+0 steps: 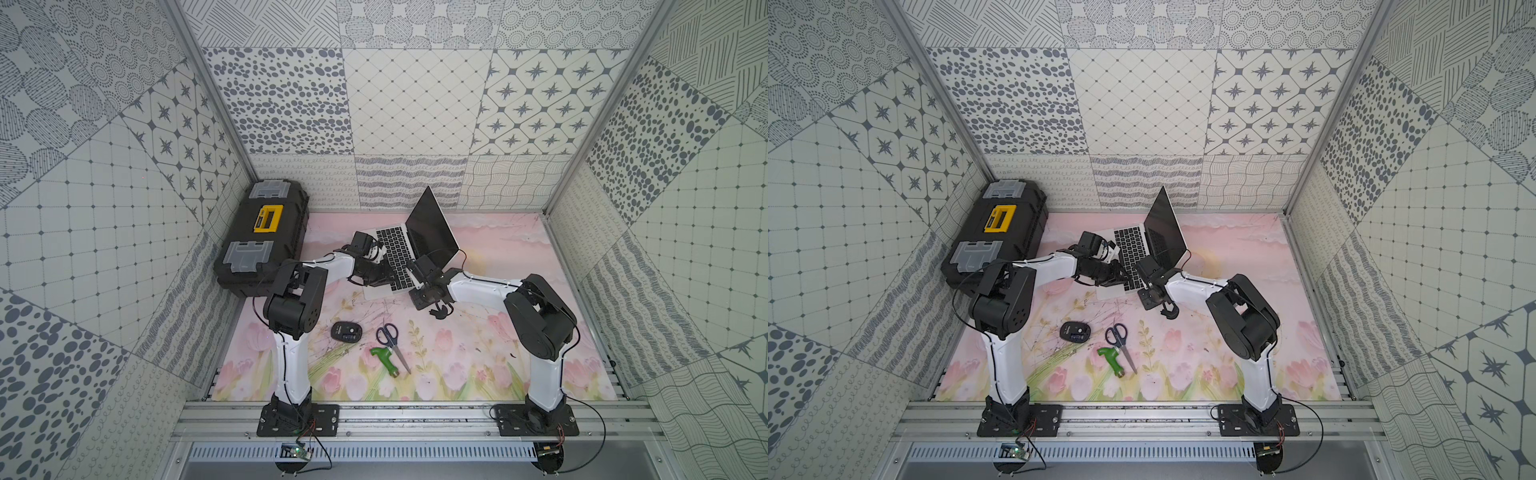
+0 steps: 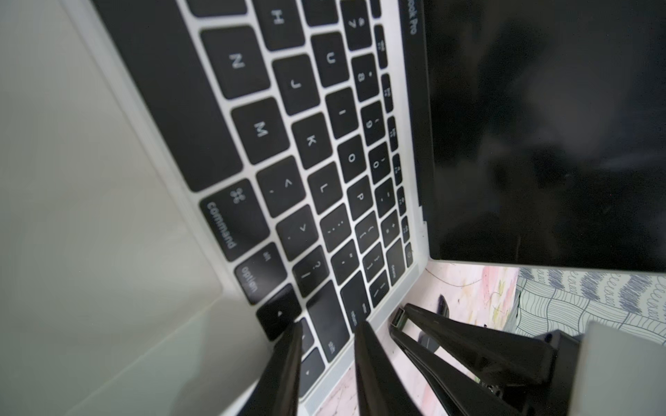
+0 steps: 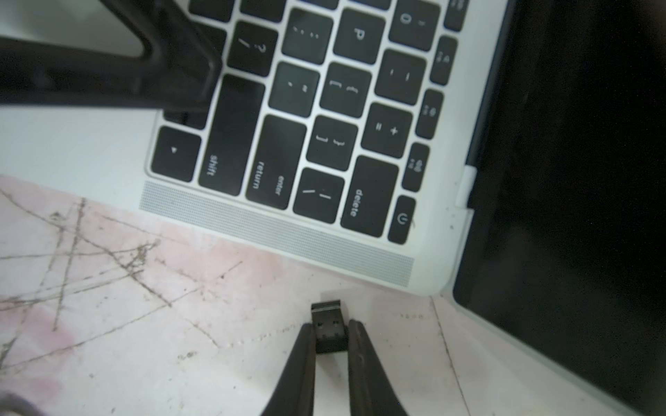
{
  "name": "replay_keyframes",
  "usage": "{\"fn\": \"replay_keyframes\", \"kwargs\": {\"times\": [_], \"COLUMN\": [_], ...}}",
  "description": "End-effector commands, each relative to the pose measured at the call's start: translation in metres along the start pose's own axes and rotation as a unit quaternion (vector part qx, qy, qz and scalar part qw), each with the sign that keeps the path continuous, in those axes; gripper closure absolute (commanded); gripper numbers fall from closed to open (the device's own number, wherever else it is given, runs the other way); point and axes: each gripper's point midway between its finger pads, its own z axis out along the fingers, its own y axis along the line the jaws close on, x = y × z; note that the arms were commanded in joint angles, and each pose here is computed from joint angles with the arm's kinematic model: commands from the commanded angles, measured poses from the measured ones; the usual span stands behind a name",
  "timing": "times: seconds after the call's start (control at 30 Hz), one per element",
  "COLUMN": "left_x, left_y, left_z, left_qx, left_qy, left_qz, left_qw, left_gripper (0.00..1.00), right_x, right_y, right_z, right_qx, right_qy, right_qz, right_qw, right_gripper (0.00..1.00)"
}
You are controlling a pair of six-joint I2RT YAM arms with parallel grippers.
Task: Insert the wireless mouse receiver into the laptop
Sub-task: Insert the USB plug into the USB port.
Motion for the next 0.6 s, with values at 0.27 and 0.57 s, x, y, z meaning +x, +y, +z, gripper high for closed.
{"fn": "replay_keyframes", "kwargs": {"times": [0.27,0.57], "left_x": [0.017,0.020], "left_y": [0.018,0.021], "left_z": [0.012,0.012], "left_qx": [-0.032,-0.036], "left_qy": [0.030,0.032], "left_qz": [0.005,0.003], "left_qw": [0.999,0.999], "left_gripper": [0.73,0.73], "right_x": [-0.010,0.001], "right_y": [-0.004,-0.009], "right_z": [0.013,0.019], "right_qx": [0.018,0.038], "right_qy": [-0.001,0.030], "right_qz": [0.036,0.066], "right_qw": [0.999,0.997], "right_gripper": [0.84,0.84]}}
